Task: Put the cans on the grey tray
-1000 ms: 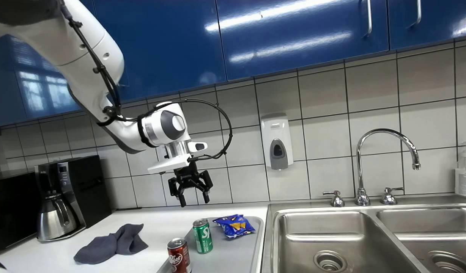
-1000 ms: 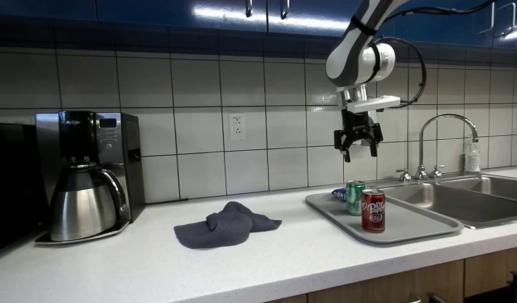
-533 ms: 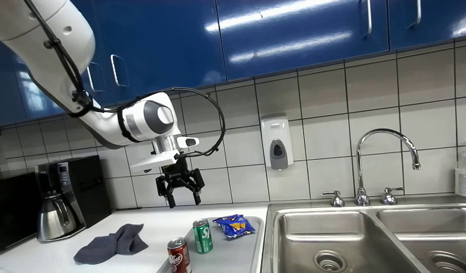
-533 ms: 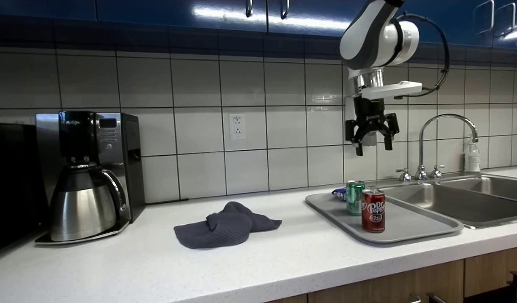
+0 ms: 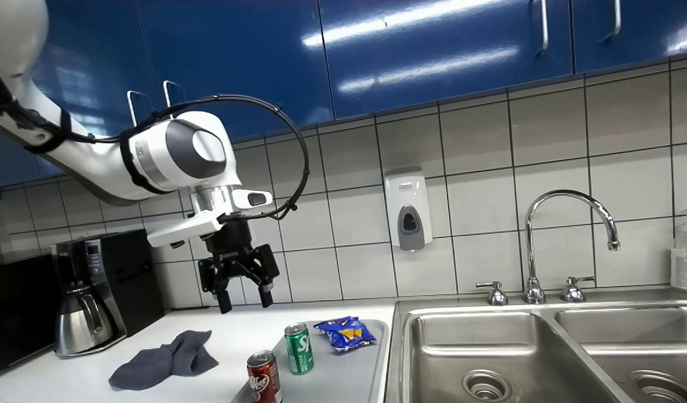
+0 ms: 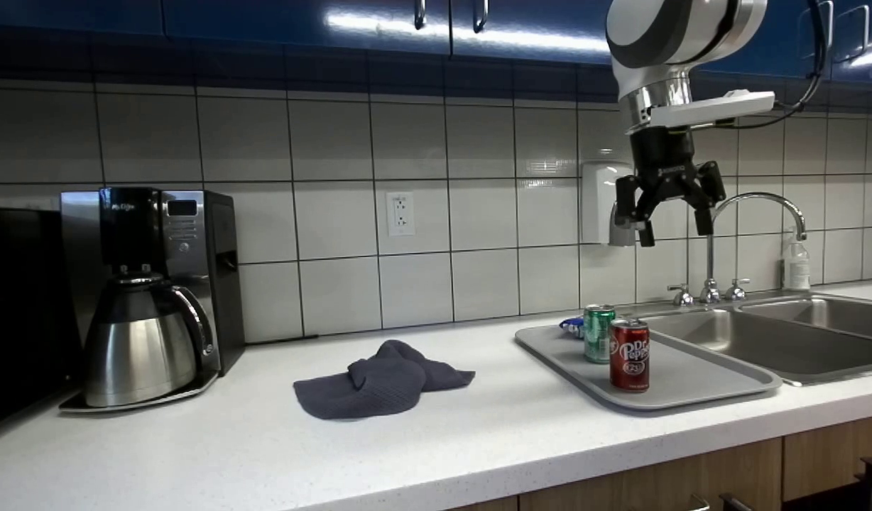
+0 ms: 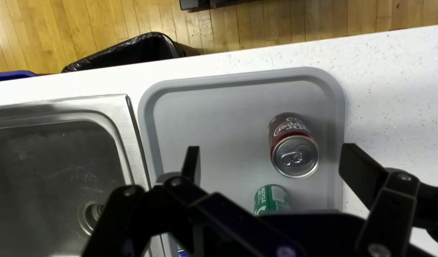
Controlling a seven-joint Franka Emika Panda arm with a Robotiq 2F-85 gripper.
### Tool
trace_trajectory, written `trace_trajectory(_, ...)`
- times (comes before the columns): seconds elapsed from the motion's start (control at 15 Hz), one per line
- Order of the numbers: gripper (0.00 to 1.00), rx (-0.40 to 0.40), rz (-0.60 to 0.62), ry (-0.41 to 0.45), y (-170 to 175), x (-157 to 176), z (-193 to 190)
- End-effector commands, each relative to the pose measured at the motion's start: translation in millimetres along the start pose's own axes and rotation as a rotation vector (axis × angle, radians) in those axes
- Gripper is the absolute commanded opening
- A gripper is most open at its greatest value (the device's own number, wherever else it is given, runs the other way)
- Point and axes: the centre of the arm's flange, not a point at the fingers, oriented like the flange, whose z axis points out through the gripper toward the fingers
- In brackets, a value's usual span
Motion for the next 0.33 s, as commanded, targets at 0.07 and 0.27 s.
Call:
trace_trajectory(0.07, 1.0, -0.003, 0.001, -0.005, -0.7, -7.2, -2.0)
trace_trajectory(0.27, 1.0, -0.004, 0.003, -0.008, -0.3, -8.4, -1.1)
